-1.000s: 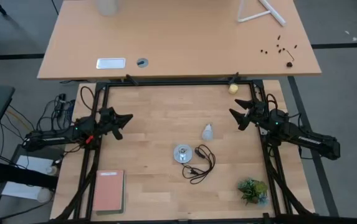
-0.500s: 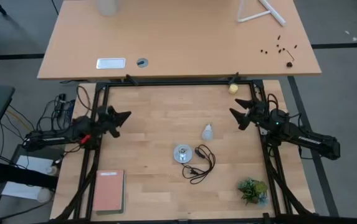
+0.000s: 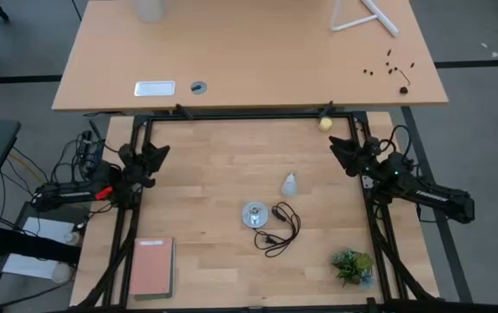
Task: Screw lightbulb
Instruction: Insert the white lightbulb into the silver lamp
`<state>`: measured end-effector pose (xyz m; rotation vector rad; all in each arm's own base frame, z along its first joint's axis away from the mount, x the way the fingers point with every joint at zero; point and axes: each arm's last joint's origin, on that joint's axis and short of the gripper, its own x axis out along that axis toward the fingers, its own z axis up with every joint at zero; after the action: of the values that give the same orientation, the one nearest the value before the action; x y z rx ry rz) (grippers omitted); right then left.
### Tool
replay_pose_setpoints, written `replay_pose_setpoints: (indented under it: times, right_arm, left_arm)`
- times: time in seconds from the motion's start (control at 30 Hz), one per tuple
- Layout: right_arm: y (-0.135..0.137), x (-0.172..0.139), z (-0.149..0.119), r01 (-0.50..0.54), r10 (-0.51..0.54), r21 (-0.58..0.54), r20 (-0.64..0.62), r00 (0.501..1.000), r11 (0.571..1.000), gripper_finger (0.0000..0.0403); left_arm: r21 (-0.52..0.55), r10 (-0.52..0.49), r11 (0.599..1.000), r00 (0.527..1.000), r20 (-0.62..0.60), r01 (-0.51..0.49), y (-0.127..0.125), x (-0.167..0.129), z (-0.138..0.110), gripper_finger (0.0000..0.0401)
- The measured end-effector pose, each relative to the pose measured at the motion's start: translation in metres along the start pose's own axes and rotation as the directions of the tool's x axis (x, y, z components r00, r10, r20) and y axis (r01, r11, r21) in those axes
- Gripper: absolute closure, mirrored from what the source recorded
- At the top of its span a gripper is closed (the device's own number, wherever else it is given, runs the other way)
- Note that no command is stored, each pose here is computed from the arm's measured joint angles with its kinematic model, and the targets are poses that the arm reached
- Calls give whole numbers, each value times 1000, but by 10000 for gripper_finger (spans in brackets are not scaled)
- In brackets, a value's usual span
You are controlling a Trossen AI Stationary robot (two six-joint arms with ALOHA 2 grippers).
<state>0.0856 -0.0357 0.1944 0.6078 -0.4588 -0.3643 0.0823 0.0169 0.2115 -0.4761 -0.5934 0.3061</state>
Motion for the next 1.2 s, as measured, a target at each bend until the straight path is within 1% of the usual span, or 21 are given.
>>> replay_pose_setpoints:
  times: [0.1, 0.2, 0.33, 0.53, 0.67, 0.8, 0.87, 0.93, 1.0, 1.07, 1.13, 1.2]
  right_arm:
    - [2, 0, -2, -85, 84, -2, -68, 994, 996, 29]
    - [5, -1, -3, -176, 176, 13, -125, 976, 984, 29]
    - [8, -1, -5, -242, 251, 67, -181, 951, 968, 29]
    - [11, -2, -10, -275, 292, 101, -236, 927, 956, 29]
    - [14, -1, -16, -282, 309, 131, -284, 908, 950, 29]
    - [14, 0, -20, -266, 305, 162, -320, 897, 950, 29]
    - [14, 1, -24, -261, 307, 171, -353, 884, 950, 29]
    - [15, 1, -29, -254, 305, 177, -399, 865, 951, 29]
    - [14, 1, -36, -253, 291, 142, -459, 840, 957, 29]
    - [13, 1, -43, -210, 224, 86, -525, 821, 974, 30]
    - [13, 3, -47, -143, 119, 4, -579, 807, 990, 30]
    - [15, 5, -47, -82, 19, -74, -617, 787, 994, 30]
  left_arm:
    - [0, 0, 1000, 1000, -1, 0, 0, 0, 0, 395]
    - [-4, 1, 1000, 1000, -2, -1, 0, 0, 0, 395]
    - [-48, -4, 999, 1000, -6, 4, 0, 0, -1, 395]
    - [-26, -47, 999, 993, -104, 44, -3, 7, -5, 395]
    - [56, -39, 997, 979, -199, 51, -7, 19, -10, 395]
    - [163, -10, 985, 959, -284, 58, -12, 36, -14, 395]
    - [200, 9, 978, 947, -321, 58, -15, 45, -18, 395]
    - [217, 25, 975, 937, -349, 55, -17, 55, -21, 390]
    - [231, 46, 972, 923, -383, 48, -19, 65, -26, 377]
    - [252, 61, 967, 912, -406, 48, -22, 77, -30, 359]
    - [277, 79, 960, 898, -433, 49, -23, 86, -35, 339]
    - [300, 94, 953, 886, -453, 52, -25, 97, -40, 319]
